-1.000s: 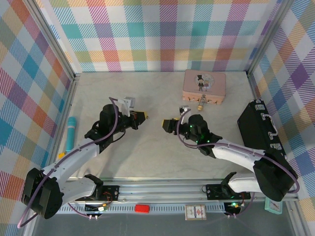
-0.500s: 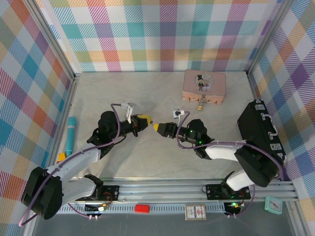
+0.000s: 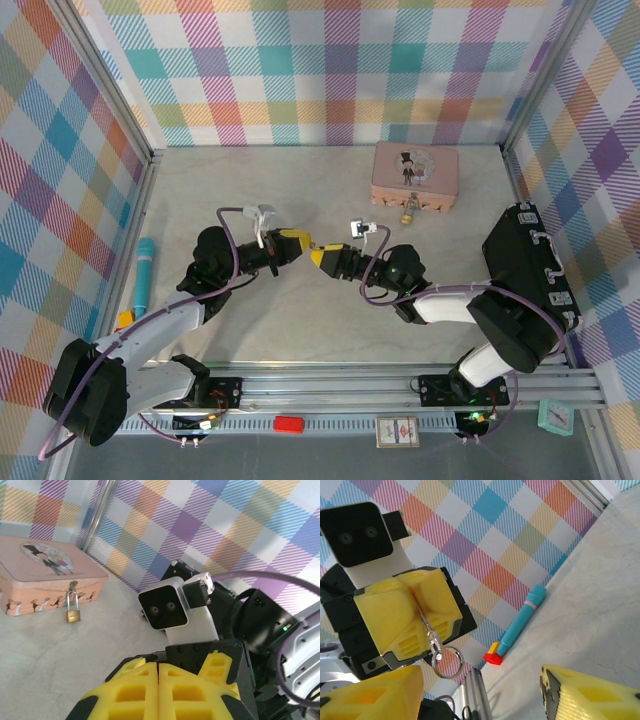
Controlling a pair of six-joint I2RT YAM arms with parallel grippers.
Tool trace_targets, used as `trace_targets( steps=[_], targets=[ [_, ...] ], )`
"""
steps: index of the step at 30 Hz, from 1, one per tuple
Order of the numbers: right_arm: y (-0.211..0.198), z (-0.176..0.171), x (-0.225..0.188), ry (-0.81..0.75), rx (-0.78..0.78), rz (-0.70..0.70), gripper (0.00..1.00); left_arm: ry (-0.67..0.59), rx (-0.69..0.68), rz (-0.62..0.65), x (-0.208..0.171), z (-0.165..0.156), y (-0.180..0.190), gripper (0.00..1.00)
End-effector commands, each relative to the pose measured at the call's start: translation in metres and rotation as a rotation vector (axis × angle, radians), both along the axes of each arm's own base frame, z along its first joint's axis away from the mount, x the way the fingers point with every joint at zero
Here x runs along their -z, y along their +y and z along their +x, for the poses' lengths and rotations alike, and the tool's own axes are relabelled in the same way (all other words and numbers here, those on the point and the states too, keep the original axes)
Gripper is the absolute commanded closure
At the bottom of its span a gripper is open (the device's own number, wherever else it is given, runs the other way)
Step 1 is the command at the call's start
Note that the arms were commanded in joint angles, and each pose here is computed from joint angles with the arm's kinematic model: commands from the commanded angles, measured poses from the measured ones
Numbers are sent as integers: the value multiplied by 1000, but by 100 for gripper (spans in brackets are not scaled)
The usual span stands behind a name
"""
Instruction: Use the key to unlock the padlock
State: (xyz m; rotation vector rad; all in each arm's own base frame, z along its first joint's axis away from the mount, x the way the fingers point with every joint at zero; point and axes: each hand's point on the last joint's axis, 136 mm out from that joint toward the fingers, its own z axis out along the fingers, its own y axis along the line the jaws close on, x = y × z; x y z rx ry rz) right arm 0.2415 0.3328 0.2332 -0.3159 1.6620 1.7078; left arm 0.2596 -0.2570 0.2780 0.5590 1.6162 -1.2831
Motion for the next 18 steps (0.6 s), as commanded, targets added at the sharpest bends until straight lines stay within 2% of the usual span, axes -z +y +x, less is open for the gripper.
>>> trace_targets(
  steps=[1, 6, 18],
  targets=[
    [-3, -12, -32, -72, -48, 100, 37, -22, 53, -63, -16, -6, -1, 100],
    [-3, -14, -46, -98, -58, 122, 40, -23, 64, -77, -19, -7, -1, 100],
    [-1, -18, -63, -121, -92, 151, 55, -22, 76, -98, -22, -9, -1, 100]
  ],
)
